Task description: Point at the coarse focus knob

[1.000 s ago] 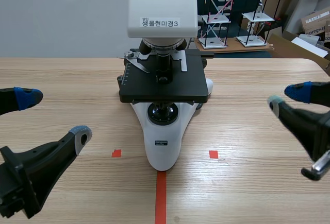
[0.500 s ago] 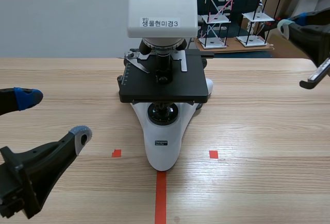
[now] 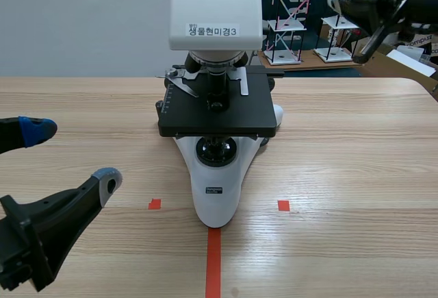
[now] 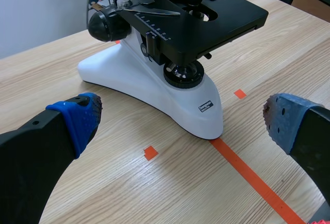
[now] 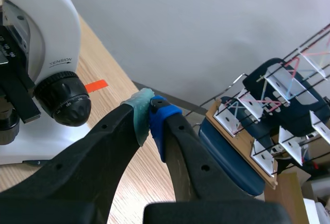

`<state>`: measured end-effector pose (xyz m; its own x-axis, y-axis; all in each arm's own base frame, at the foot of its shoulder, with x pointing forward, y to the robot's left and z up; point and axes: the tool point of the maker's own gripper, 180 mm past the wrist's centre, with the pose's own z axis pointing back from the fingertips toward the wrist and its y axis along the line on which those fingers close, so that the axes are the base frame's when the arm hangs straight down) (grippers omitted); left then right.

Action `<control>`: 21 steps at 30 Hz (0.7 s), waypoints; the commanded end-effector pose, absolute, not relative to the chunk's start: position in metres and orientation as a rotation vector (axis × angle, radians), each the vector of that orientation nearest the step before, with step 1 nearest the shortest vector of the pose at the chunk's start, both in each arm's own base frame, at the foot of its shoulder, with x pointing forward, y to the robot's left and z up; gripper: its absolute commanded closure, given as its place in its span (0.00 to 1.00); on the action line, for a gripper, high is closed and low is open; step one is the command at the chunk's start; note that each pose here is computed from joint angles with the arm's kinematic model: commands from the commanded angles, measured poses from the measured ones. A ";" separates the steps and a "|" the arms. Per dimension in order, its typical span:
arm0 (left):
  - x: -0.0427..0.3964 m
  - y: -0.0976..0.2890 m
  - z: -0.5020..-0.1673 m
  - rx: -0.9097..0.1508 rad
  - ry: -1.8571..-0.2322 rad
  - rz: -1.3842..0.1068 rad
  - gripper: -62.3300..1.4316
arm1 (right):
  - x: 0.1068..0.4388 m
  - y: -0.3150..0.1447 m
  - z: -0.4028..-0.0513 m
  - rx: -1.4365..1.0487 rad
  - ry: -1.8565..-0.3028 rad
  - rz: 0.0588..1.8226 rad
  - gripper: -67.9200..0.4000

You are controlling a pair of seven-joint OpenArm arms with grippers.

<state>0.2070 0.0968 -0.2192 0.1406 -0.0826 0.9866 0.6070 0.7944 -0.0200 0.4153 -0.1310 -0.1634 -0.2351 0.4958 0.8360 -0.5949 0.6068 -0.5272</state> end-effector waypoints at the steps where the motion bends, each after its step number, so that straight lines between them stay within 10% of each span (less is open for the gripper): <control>1: 0.208 0.096 -0.212 -0.482 -1.376 -0.515 0.00 | 0.419 -0.120 -0.149 0.094 -1.536 1.030 0.97; 21: 0.208 0.096 -0.212 -0.482 -1.376 -0.515 0.00 | 0.434 -0.089 -0.166 0.114 -1.452 1.097 0.97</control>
